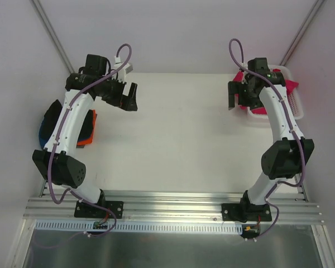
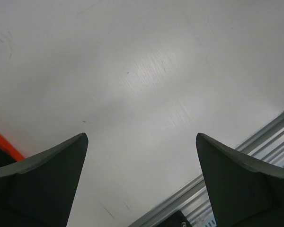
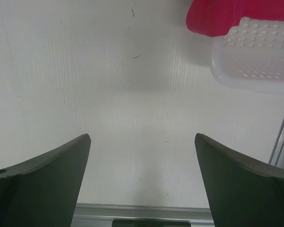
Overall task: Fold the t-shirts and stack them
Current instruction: Grab crumpled tshirt from bin with the right arm
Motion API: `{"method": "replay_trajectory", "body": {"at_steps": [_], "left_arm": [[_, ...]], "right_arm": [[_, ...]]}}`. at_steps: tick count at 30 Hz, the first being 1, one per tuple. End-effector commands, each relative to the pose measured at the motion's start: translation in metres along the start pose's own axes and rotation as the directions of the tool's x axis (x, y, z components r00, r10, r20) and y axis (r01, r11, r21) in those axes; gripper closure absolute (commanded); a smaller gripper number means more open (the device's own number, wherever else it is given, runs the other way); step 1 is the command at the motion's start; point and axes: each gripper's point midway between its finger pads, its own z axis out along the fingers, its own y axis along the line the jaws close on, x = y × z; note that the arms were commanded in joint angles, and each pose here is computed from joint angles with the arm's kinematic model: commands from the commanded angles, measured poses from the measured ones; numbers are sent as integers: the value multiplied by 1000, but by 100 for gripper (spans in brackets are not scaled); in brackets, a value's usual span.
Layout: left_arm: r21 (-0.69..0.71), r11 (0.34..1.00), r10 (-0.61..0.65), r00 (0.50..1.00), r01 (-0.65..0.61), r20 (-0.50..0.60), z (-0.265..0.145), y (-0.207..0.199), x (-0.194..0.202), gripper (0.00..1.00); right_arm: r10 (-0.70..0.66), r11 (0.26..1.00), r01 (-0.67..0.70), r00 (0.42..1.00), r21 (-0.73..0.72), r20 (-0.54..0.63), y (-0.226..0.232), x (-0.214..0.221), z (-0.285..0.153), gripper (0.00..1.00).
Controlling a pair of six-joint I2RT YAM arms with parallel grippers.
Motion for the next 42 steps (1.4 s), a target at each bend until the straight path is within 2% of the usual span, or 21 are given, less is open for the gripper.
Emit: {"method": "replay_trajectory", "body": {"at_steps": [1,3,5,9,12,14,15,17,18,21,28,32,36,42], "left_arm": [[-81,988,128,989,-134,-80,4,13,16,1],[-116,980,150,982,-162,-113,12,19,16,1],[-154,974,148,981,-166,-122,14,27,11,1],[-210,961,183,983,-179,-2,4,31,-46,1],[-268,953,179,977,-143,115,-3,37,-94,1],[-292,946,196,967,-143,163,-1,42,-116,1],[-300,944,195,966,-138,171,2,45,-121,1],[-322,937,200,964,-136,173,13,54,-129,1],[-331,934,198,965,-133,171,16,59,-131,1],[-337,925,235,961,-175,145,28,63,-132,1],[-330,921,253,961,-206,107,43,68,-125,1],[-334,913,273,959,-234,73,47,71,-118,1],[-349,901,287,958,-258,31,50,73,-109,1],[-358,875,341,940,-327,-26,64,54,-102,1]], "right_arm": [[47,998,-46,999,41,-20,-5,1,13,3],[56,996,-55,998,64,-18,-8,-1,18,3],[10,994,-15,999,113,43,-17,-19,16,3],[-106,963,66,985,263,139,-48,-68,1,3],[-127,959,30,935,283,332,-66,-118,-8,3],[-147,974,66,912,218,384,-60,-130,-5,2],[-170,970,70,883,235,438,-63,-146,-7,2],[-186,956,56,874,287,448,-75,-147,6,2],[-198,950,41,846,309,495,-79,-160,6,2],[-184,942,17,861,335,473,-95,-160,37,1],[-74,893,-124,908,433,413,-176,-161,95,4],[-91,853,-141,908,503,408,-214,-159,108,4],[-62,851,-155,919,501,390,-232,-151,125,5],[-17,861,-145,950,487,313,-240,-121,158,14]]}}
